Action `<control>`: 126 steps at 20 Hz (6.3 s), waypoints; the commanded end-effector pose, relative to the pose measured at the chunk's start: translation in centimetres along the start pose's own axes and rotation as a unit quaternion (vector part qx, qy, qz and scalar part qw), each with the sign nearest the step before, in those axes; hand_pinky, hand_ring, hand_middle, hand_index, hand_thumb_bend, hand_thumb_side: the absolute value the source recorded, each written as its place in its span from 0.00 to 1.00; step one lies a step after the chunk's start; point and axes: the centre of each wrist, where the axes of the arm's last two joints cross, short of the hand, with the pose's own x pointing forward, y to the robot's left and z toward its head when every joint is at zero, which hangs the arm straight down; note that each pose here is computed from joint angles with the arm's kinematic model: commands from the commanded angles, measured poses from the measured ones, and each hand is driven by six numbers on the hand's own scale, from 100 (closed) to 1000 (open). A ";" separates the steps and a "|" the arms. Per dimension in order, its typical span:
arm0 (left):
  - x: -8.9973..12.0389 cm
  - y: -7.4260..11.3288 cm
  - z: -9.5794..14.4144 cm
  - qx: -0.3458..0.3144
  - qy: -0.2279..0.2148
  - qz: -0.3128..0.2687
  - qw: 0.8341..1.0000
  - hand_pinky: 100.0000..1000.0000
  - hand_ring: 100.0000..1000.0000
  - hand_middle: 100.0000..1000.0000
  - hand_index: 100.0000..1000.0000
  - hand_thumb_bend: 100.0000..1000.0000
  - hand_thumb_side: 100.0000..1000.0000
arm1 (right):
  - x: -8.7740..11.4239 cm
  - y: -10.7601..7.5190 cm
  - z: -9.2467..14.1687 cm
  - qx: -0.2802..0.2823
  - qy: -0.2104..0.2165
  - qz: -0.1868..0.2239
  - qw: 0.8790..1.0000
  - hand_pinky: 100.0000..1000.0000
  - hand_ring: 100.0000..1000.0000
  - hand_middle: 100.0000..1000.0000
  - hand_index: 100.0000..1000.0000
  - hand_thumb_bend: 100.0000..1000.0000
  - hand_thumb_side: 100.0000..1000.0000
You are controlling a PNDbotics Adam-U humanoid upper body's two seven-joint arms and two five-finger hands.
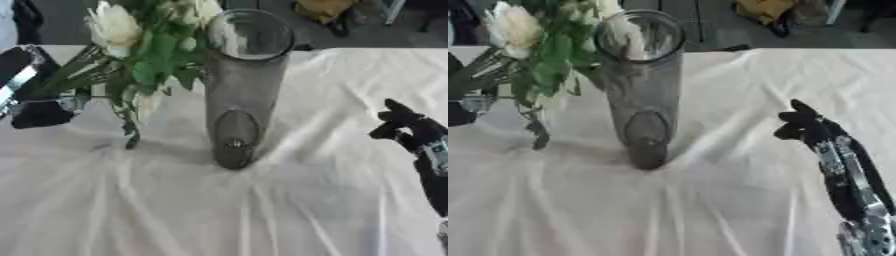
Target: Arrange flowers into the vase.
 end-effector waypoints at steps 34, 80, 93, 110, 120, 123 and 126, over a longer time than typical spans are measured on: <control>6.8 8.7 -1.2 0.214 -0.161 0.411 0.871 0.00 0.00 0.00 0.01 0.00 0.69 | 0.4 -0.6 0.2 0.000 -0.010 0.003 1.000 0.67 1.00 0.50 0.74 0.00 0.98; 15.6 13.2 -3.6 0.155 -0.324 0.658 0.662 0.00 0.00 0.00 0.02 0.15 0.68 | 0.4 0.5 0.4 0.058 0.002 -0.021 0.998 0.67 1.00 0.50 0.75 0.00 0.99; 17.3 13.3 -3.4 0.133 -0.397 0.670 0.613 0.00 0.00 0.00 0.02 0.14 0.68 | 0.5 0.7 0.3 0.068 -0.002 -0.021 0.997 0.68 1.00 0.50 0.75 0.00 1.00; 18.3 12.9 -3.2 0.099 -0.469 0.646 0.594 0.00 0.00 0.00 0.02 0.09 0.67 | 0.6 0.8 0.1 0.075 -0.009 -0.021 0.997 0.68 1.00 0.50 0.75 0.00 1.00; 18.6 13.3 -2.7 0.109 -0.523 0.612 0.583 0.00 0.00 0.00 0.02 0.06 0.77 | 0.7 0.9 -0.1 0.079 -0.012 -0.022 0.997 0.68 1.00 0.50 0.75 0.00 1.00; 18.7 13.3 -2.7 0.110 -0.533 0.606 0.580 0.00 0.00 0.00 0.02 0.05 0.77 | 0.7 1.0 -0.1 0.081 -0.014 -0.022 0.996 0.68 1.00 0.50 0.75 0.00 1.00; 18.9 13.4 -2.6 0.111 -0.545 0.599 0.577 0.00 0.00 0.00 0.02 0.05 0.76 | 0.7 1.0 -0.2 0.084 -0.017 -0.022 0.996 0.68 1.00 0.50 0.75 0.00 1.00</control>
